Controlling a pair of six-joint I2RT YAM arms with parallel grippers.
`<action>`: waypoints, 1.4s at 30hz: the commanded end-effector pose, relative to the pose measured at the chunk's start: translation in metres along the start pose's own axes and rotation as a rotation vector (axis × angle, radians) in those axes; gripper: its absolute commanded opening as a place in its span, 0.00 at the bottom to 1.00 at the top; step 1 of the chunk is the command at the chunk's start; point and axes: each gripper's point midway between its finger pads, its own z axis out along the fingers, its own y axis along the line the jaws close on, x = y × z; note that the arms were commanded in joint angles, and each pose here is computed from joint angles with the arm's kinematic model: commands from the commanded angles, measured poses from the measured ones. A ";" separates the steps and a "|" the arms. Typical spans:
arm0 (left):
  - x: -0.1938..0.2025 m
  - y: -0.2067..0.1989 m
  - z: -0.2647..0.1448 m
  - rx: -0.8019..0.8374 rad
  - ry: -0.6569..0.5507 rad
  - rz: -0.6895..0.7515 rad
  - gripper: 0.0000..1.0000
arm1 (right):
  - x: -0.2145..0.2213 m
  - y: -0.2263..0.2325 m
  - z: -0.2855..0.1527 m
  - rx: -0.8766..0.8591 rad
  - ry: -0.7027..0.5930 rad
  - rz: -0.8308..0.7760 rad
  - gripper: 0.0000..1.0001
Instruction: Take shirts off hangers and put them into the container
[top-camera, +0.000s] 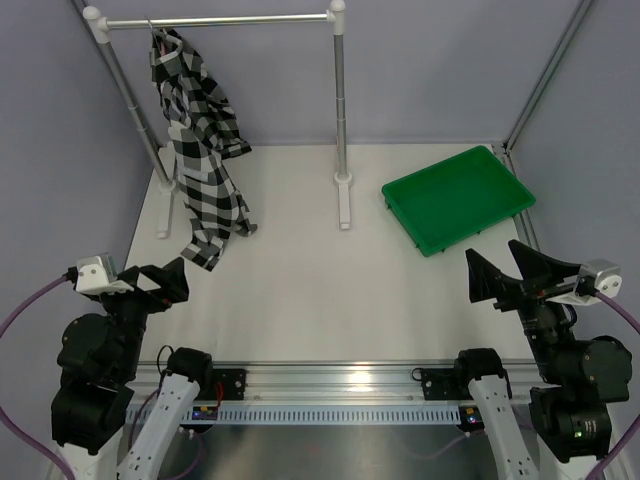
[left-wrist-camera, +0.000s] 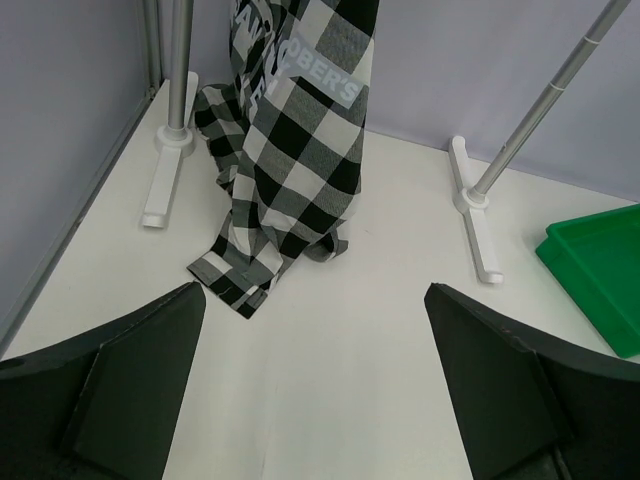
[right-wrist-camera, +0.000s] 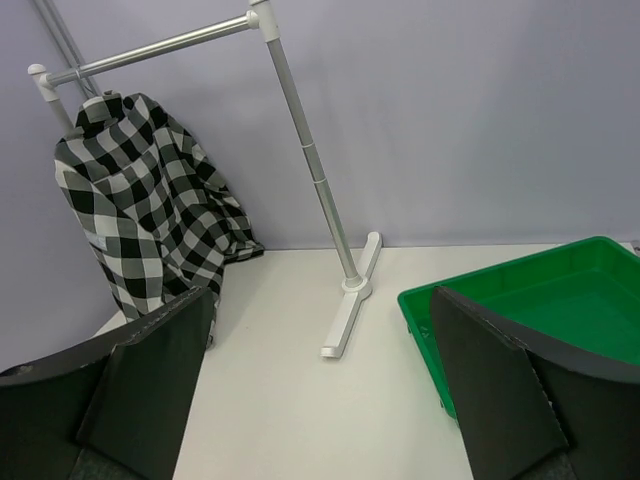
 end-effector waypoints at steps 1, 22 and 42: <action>-0.010 -0.009 0.004 0.041 -0.043 -0.025 0.99 | -0.007 0.003 -0.001 -0.011 -0.037 0.008 0.99; -0.107 -0.050 0.116 -0.057 -0.077 -0.017 0.99 | 0.061 0.004 0.028 -0.047 0.262 0.164 1.00; -0.153 -0.033 0.282 -0.322 -0.127 0.073 0.89 | 0.078 0.014 0.002 -0.158 0.178 0.126 0.99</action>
